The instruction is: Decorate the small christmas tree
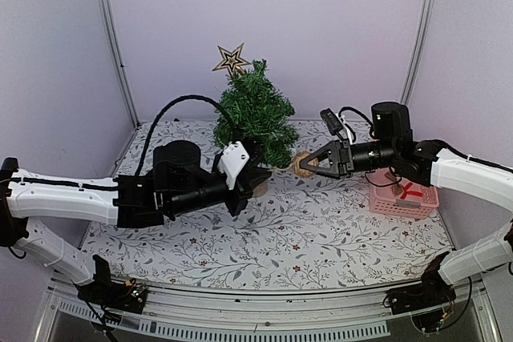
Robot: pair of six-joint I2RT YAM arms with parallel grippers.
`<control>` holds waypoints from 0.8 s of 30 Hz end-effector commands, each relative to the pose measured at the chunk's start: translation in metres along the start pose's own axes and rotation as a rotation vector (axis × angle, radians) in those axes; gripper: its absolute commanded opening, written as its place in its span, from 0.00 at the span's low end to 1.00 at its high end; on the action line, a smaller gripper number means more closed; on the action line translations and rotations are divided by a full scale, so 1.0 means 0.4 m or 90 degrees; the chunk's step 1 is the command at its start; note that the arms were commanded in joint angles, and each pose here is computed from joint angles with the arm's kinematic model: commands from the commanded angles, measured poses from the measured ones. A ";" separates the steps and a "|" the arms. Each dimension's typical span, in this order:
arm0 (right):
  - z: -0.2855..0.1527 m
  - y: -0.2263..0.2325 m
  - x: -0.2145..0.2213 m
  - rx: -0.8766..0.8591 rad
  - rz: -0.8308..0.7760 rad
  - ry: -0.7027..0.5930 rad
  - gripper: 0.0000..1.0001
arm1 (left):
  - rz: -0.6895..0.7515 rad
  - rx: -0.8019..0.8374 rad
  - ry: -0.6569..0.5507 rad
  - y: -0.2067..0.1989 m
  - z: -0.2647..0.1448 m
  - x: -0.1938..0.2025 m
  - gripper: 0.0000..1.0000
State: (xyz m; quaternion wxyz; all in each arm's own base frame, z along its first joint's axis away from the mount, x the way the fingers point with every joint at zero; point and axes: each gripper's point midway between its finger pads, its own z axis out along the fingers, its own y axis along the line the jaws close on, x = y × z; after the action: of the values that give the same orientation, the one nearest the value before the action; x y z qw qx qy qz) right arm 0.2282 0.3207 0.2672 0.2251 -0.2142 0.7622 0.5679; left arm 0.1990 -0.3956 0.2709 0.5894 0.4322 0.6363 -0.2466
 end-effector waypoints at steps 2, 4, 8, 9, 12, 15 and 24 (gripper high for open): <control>-0.004 -0.035 -0.018 0.051 -0.013 0.000 0.00 | 0.044 -0.069 0.036 0.050 0.006 0.007 0.00; -0.002 -0.033 -0.016 0.042 -0.014 0.002 0.00 | 0.056 -0.063 0.038 0.045 0.003 0.022 0.00; 0.002 -0.011 -0.024 0.012 -0.023 0.000 0.00 | 0.072 0.007 0.033 -0.006 -0.006 0.040 0.08; 0.002 -0.002 -0.030 0.004 -0.028 -0.003 0.00 | 0.072 0.029 0.027 -0.021 -0.010 0.042 0.14; -0.001 0.040 -0.045 -0.033 -0.061 -0.001 0.00 | 0.069 0.082 0.014 -0.060 -0.024 0.046 0.25; -0.005 0.073 -0.052 -0.059 -0.090 0.011 0.00 | 0.068 0.112 0.007 -0.081 -0.042 0.047 0.36; -0.010 0.142 -0.033 -0.122 -0.164 0.075 0.00 | 0.027 0.125 -0.059 -0.047 -0.123 0.001 0.31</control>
State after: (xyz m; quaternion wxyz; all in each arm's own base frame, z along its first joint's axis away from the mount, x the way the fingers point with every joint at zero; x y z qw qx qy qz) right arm 0.2188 0.3301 0.3135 0.2423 -0.3162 0.7056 0.5860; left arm 0.1605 -0.3743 0.2569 0.5668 0.5036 0.5899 -0.2777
